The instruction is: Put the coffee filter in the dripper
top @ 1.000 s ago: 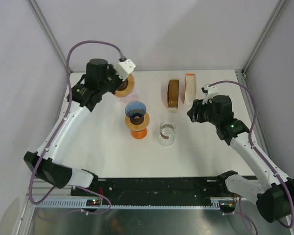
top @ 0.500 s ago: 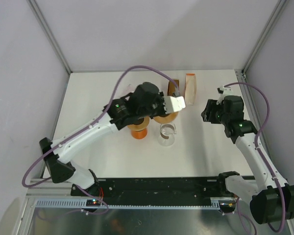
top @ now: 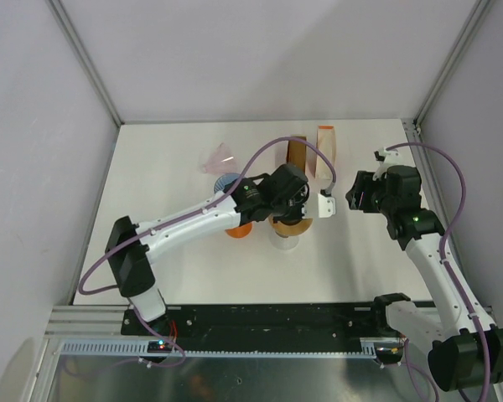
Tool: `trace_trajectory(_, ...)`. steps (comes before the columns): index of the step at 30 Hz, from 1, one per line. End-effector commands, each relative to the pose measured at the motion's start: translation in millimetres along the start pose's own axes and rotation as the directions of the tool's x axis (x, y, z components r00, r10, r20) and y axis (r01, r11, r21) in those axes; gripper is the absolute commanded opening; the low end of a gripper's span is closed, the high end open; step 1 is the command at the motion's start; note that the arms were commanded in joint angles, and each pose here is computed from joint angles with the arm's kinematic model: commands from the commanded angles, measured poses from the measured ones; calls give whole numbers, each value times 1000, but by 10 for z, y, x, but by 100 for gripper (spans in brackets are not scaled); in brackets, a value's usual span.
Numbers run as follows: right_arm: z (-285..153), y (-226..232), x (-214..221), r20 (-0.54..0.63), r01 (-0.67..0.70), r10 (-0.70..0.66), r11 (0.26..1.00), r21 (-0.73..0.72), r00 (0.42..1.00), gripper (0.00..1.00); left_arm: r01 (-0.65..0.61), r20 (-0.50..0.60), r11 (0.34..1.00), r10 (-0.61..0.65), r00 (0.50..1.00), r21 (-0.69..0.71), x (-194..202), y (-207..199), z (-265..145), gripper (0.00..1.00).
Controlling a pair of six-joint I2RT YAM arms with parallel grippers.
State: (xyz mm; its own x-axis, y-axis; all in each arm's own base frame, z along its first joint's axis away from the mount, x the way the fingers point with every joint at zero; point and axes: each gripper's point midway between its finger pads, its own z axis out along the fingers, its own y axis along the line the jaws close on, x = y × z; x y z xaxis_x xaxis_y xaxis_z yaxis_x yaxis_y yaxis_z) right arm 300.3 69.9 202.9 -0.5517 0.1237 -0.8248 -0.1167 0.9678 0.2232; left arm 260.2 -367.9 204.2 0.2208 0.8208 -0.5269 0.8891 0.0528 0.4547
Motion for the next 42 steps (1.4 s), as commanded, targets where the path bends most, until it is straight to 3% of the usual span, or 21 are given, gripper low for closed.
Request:
trace_trajectory(1,-92,47,-190,48,17,-16,1000,-17,999,59,-40,-19,999,39,999,-27,20,48,61,0)
trace_trajectory(7,-77,47,-165,45,18,-17,1000,-20,999,60,-54,-78,998,51,996,-31,137,40,208,0)
trace_trajectory(21,-74,48,-127,41,17,-16,1000,-24,999,60,-66,-81,998,67,994,15,188,-70,286,1)
trace_trajectory(26,-66,48,-132,42,17,-16,1000,-24,999,60,-63,-62,998,63,996,2,138,-30,192,27)
trace_trajectory(32,-38,59,-93,26,16,-15,999,-33,1000,61,-52,-28,996,50,998,-72,-3,172,-16,46)
trace_trajectory(42,-23,69,-73,18,15,-14,999,-41,1000,61,15,100,989,0,995,-150,-324,505,-417,59)
